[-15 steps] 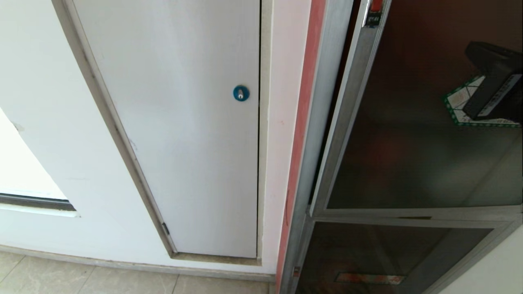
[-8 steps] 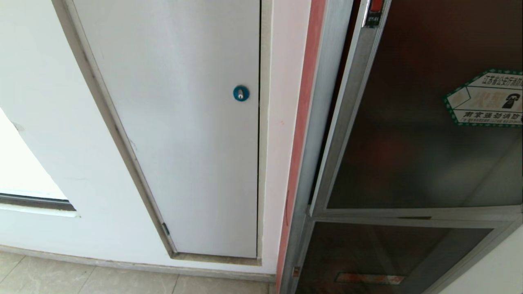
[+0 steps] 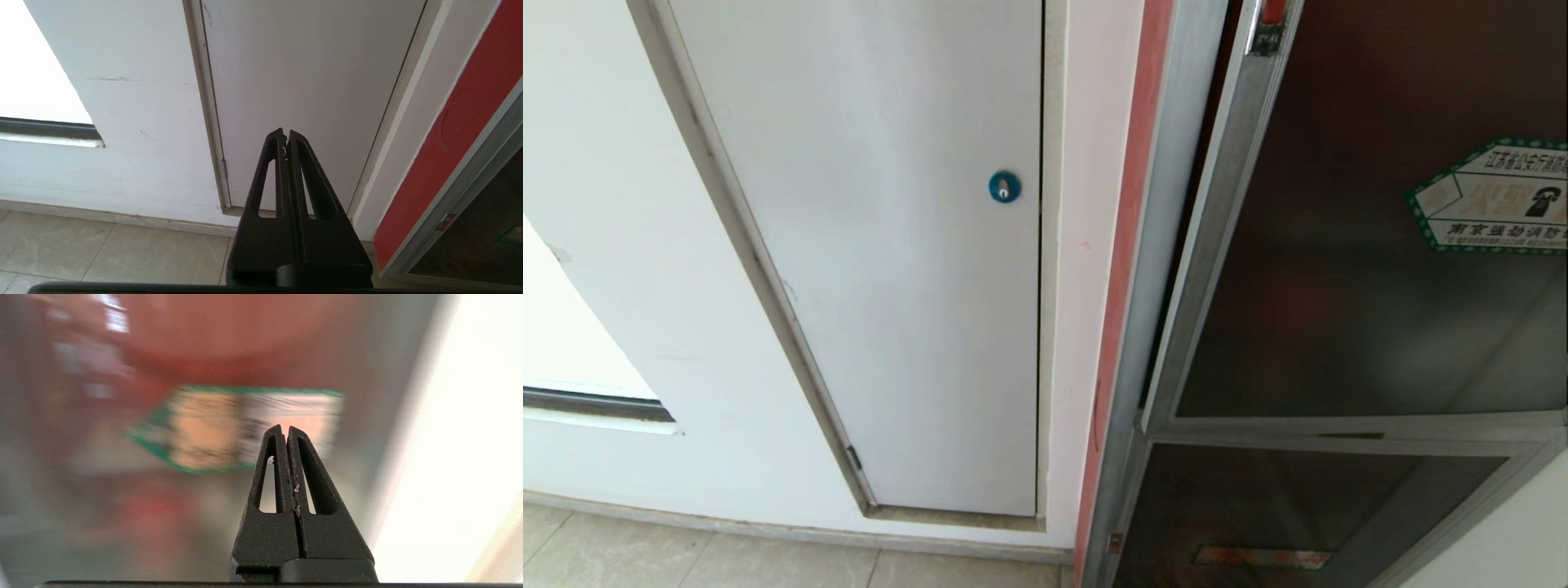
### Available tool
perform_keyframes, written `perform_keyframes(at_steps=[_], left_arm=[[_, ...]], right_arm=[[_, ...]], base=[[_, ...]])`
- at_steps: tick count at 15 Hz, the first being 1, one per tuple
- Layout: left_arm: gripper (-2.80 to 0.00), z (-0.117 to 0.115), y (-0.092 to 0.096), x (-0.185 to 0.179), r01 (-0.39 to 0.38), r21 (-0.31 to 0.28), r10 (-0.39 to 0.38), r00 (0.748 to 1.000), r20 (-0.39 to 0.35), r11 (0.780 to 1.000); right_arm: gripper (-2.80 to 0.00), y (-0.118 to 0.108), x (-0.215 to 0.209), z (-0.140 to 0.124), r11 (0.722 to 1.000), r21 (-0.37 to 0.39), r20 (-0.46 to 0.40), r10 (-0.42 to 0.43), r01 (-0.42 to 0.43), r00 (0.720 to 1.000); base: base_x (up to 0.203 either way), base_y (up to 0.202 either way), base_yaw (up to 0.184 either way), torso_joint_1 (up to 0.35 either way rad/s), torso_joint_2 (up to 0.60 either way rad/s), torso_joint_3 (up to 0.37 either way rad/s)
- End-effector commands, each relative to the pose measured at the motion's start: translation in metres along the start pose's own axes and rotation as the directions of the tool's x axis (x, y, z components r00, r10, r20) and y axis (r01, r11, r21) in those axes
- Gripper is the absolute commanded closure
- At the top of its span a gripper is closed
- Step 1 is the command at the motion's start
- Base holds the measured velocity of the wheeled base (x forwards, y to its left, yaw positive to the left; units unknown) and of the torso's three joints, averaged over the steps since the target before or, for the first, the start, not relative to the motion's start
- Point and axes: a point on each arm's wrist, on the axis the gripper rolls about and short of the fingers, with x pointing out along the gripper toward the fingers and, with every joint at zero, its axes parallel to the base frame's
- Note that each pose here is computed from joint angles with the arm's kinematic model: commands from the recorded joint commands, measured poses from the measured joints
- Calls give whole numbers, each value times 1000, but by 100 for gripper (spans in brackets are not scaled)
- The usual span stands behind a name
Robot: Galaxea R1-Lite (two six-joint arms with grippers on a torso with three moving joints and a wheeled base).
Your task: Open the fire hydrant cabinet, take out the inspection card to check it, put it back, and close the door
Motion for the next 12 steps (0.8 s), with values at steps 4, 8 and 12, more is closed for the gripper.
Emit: perform_keyframes(at_steps=[4, 8, 12], left_arm=[[0, -6, 0, 1, -2, 0, 2, 1000, -19, 1000], [0, -6, 0, 1, -2, 0, 2, 1000, -19, 1000], [0, -6, 0, 1, -2, 0, 2, 1000, -19, 1000]], right_arm=[[0, -50, -54, 0, 972, -93, -10, -219, 217, 976], [0, -65, -94, -16, 954, -154, -37, -265, 257, 963], [0, -64, -120, -59, 962, -208, -97, -198, 175, 975]], base=[[0, 0, 0, 0, 0, 0], [0, 0, 0, 0, 0, 0], [0, 0, 0, 0, 0, 0]])
